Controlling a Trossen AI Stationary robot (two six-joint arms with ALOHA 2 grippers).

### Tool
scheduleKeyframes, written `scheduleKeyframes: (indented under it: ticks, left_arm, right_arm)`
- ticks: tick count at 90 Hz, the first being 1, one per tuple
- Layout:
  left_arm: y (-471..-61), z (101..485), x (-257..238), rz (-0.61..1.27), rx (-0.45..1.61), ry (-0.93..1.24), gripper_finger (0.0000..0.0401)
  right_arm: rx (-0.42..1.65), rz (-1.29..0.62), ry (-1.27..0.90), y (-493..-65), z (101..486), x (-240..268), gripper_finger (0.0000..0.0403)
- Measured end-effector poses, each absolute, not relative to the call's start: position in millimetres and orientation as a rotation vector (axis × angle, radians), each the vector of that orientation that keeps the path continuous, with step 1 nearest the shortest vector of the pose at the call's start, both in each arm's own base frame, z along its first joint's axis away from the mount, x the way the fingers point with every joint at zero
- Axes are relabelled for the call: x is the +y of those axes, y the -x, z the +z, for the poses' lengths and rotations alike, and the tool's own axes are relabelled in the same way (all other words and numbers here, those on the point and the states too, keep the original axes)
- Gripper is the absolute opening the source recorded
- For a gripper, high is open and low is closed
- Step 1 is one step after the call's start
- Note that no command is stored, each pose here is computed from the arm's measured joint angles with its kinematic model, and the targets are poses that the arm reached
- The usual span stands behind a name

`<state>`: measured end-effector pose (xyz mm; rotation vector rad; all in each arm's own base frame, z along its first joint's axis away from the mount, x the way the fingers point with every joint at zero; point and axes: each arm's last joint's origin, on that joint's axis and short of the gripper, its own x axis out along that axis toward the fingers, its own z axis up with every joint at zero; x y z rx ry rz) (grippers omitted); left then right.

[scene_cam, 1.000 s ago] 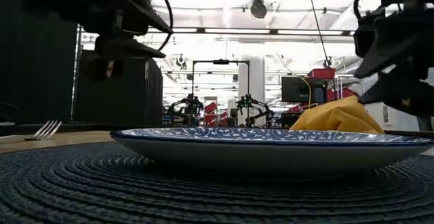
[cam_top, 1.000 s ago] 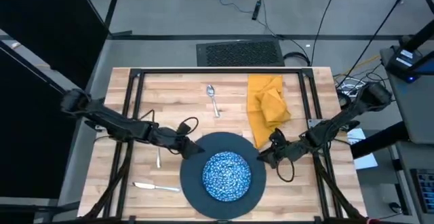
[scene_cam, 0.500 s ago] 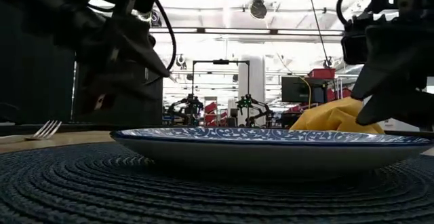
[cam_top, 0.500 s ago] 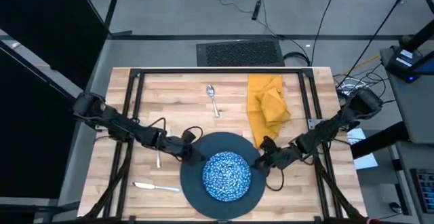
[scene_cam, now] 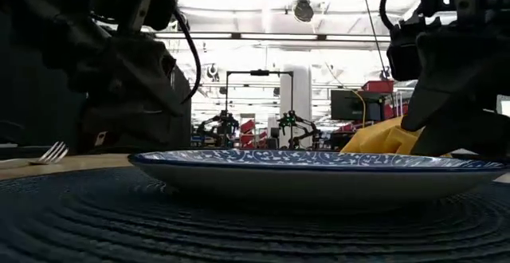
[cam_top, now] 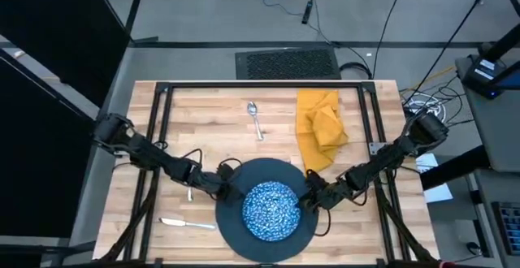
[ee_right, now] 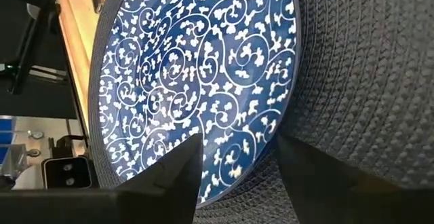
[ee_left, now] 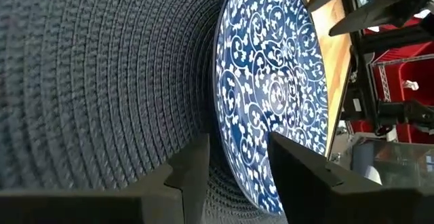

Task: Set table place
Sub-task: Put the blue plate on the blue table mat

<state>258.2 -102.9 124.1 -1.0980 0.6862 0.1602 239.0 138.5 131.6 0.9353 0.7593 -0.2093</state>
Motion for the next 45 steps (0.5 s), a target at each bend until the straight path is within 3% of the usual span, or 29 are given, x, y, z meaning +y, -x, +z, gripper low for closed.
scheduleKeyframes:
  ticks: [45]
  left_arm:
    - [-279.2, 116.4, -115.1, 0.139, 0.728, 1.058, 0.0135]
  right_arm:
    - [0.819, -0.233, -0.951, -245.5, 113.9, 144.5, 0.0174]
